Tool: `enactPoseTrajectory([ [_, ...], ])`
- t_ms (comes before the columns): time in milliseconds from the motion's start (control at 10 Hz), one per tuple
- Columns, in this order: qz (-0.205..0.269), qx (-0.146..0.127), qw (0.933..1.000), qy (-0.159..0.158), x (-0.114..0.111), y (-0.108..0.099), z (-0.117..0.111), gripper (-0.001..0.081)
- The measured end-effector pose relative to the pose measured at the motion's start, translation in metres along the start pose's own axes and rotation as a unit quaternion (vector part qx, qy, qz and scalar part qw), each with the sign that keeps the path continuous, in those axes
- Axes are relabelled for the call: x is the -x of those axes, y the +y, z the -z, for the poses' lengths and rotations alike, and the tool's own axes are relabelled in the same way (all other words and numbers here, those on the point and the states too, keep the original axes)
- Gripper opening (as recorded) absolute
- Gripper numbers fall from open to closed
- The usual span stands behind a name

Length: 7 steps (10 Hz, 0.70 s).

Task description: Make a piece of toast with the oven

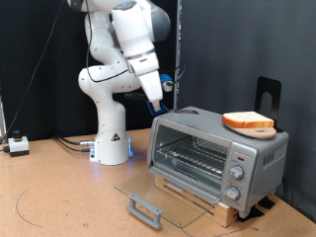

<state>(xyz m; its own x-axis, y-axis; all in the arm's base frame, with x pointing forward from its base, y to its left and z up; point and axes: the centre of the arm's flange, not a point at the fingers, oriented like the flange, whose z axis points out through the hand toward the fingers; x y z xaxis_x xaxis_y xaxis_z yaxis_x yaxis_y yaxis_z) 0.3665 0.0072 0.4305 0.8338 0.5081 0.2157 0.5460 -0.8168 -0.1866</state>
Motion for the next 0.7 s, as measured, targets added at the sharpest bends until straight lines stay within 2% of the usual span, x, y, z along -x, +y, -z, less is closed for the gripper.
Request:
enactPoseTrajectory([
  [300, 0.031, 0.014, 0.9989, -0.033, -0.031, -0.004, -0.014, 0.0397],
  [700, 0.011, -0.001, 0.9996, -0.025, -0.024, -0.004, -0.026, 0.0397],
])
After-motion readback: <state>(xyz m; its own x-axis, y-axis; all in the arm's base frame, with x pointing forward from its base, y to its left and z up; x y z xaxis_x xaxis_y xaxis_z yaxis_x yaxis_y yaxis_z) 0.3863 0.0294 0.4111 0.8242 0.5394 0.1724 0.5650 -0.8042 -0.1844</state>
